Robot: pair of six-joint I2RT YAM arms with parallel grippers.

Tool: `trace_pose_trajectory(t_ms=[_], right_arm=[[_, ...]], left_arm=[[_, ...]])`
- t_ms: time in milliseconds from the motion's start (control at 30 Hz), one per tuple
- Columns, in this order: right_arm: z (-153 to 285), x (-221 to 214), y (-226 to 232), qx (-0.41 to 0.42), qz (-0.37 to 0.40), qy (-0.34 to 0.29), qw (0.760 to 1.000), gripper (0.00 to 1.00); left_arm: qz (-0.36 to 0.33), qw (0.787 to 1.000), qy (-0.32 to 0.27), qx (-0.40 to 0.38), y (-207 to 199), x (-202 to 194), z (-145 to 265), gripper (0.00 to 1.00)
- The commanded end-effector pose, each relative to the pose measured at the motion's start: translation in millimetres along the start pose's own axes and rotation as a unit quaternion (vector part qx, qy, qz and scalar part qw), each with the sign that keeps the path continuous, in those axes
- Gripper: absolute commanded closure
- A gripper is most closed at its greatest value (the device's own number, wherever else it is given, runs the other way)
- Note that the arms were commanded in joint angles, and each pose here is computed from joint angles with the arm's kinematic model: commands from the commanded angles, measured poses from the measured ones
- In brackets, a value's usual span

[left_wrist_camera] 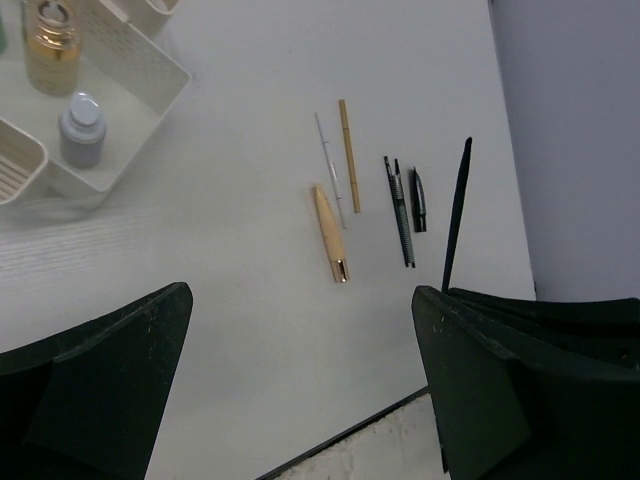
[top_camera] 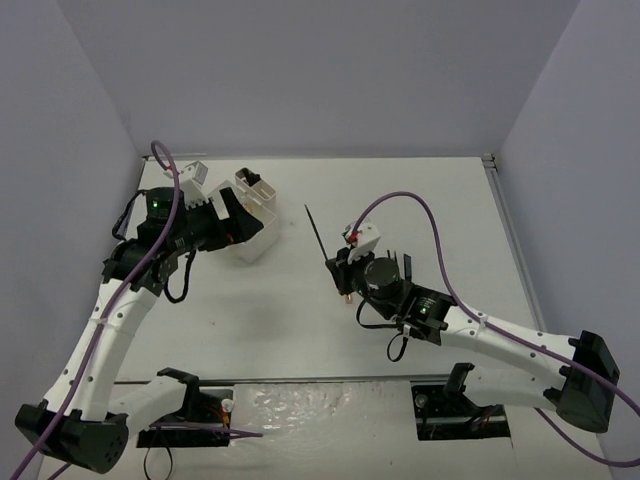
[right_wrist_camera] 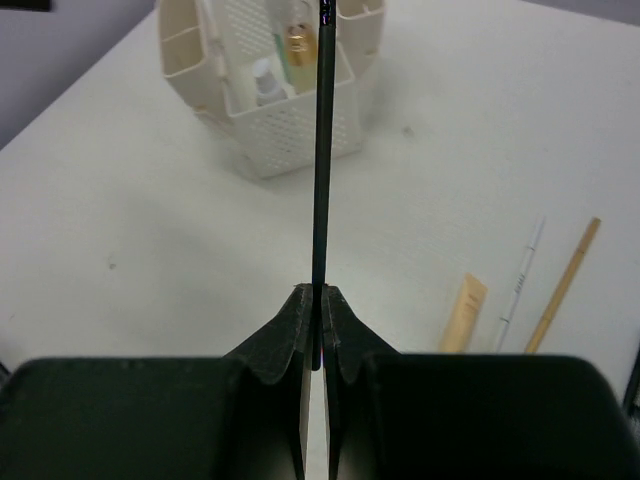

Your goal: Organize the makeup

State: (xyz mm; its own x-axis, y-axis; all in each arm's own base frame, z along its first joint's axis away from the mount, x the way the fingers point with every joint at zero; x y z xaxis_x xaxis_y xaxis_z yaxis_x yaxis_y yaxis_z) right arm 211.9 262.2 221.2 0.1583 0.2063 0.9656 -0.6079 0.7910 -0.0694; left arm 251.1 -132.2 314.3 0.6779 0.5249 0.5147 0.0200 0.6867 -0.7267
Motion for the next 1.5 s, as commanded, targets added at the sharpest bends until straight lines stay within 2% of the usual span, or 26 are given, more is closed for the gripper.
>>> trace_pose_trajectory(t_ms=[0,267,433,500,567,833,1000,1100,1200,1267,1300,1367,1467], right_arm=[[-3,47,19,0.059,0.033,-0.109,0.992,1.00],[-9,65,36,0.102,0.039,-0.145,0.983,1.00],[-11,66,41,0.112,0.039,-0.147,0.982,1.00],[-12,65,43,0.117,0.037,-0.148,0.981,1.00],[-12,64,44,0.119,0.037,-0.148,0.981,1.00],[-14,64,47,0.124,0.037,-0.149,0.980,1.00],[-16,60,47,0.122,0.037,-0.145,0.981,1.00],[-17,59,47,0.119,0.036,-0.145,0.982,0.99],[-17,60,46,0.115,0.035,-0.148,0.982,0.83],[-17,61,43,0.107,0.034,-0.146,0.983,0.49],[-17,61,42,0.102,0.034,-0.144,0.984,0.39],[-17,61,37,0.086,0.034,-0.134,0.987,0.13],[-14,57,27,0.055,0.030,-0.118,0.991,0.03]], left_arm=[[0.016,0.995,-0.004,-0.102,-57,14,7,0.10],[0.001,0.995,0.003,-0.102,-73,6,-4,0.12],[0.004,0.994,-0.003,-0.111,-80,6,-10,0.21],[0.003,0.994,-0.007,-0.105,-81,5,-15,0.29],[0.001,0.995,-0.009,-0.100,-81,5,-18,0.33],[0.000,0.996,-0.013,-0.090,-82,3,-29,0.65],[0.000,0.995,-0.021,-0.096,-85,3,-31,0.98],[-0.007,0.995,-0.026,-0.095,-86,4,-30,1.00],[-0.016,0.995,-0.035,-0.092,-84,6,-29,1.00],[-0.027,0.995,-0.047,-0.081,-79,8,-29,1.00],[-0.033,0.995,-0.053,-0.076,-77,9,-29,1.00],[-0.055,0.994,-0.083,-0.046,-67,17,-29,1.00],[-0.082,0.988,-0.131,0.008,-50,33,-25,1.00]])
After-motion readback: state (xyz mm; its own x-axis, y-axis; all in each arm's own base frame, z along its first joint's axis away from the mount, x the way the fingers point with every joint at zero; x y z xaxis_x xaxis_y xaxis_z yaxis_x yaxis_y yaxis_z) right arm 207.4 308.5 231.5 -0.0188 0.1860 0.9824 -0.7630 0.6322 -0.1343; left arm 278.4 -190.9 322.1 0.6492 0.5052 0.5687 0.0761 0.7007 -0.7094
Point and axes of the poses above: each gripper's point midway between its finger pads, its own z axis back along the fingers, its own y axis along the line the jaws close on, x = y × z, the point moved 4 cm from there along z, back along the fingers, and after that the axes turned 14 degrees about z, right-handed, at the moved point
